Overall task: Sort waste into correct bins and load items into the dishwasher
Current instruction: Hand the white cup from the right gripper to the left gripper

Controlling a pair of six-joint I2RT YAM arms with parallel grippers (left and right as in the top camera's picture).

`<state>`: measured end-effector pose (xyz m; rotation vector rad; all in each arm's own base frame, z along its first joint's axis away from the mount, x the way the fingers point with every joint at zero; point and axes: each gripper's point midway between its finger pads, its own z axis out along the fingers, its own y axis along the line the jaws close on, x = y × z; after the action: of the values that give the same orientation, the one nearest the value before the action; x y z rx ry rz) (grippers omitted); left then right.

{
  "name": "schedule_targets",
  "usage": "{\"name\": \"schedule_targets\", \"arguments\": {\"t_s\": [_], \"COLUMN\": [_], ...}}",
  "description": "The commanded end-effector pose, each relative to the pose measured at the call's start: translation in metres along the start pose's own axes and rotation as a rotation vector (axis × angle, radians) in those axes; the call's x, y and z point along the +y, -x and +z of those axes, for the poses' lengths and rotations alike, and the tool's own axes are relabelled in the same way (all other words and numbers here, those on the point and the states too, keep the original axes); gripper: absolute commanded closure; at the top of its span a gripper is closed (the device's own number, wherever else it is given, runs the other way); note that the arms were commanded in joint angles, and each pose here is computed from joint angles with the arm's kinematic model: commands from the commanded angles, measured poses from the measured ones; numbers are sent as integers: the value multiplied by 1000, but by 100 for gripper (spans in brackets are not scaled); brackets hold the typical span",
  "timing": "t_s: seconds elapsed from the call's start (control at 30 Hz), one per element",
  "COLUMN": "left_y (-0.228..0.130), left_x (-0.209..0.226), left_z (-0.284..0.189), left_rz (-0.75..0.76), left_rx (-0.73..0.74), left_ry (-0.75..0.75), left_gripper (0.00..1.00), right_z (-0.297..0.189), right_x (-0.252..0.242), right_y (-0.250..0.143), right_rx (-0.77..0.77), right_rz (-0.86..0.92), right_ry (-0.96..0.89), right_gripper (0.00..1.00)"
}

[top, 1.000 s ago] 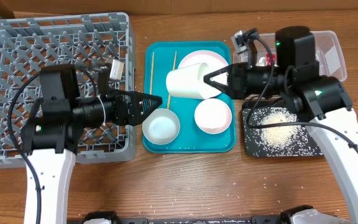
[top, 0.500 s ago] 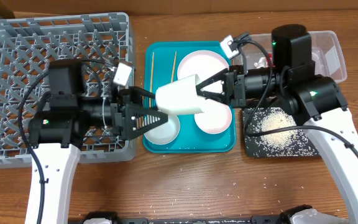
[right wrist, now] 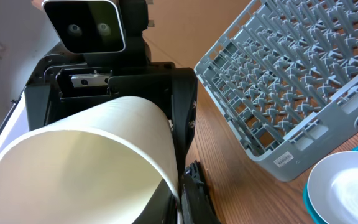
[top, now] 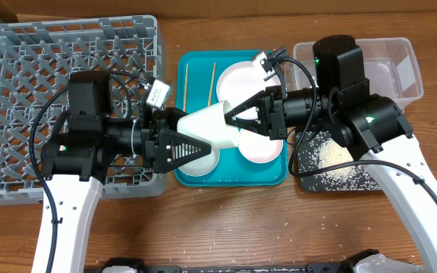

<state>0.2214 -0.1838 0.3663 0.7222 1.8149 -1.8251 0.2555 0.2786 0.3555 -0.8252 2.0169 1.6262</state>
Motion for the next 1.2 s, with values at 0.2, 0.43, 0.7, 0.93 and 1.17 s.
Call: {"name": "schedule_targets", "arguments": {"t_s": [0.2,0.43,0.7,0.93,1.17], "left_y": [8,15,18,18,28], "left_x": [-10,-11,-11,-11,46], "left_z": [0,0,-2,-2,-29], "left_rz": [109,77,72,72,-38], "left_rx": [0,2,-2,-4,-115], "left_ry": [-24,-24,-20,-16,307], "left_gripper": [34,20,23,44,47], "right_z": [-1,-1,-1,-1,-44], "right_x": [3,3,2,2,-14], "right_y": [1,0,-1,-2,17], "right_rx": [-3,2,4,6,-123], "right_rz": [-15,-4,1,7,-27], "right_ry": [-7,-9,-10,-12,-198], "right_gripper": [96,96,96,71,42]}}
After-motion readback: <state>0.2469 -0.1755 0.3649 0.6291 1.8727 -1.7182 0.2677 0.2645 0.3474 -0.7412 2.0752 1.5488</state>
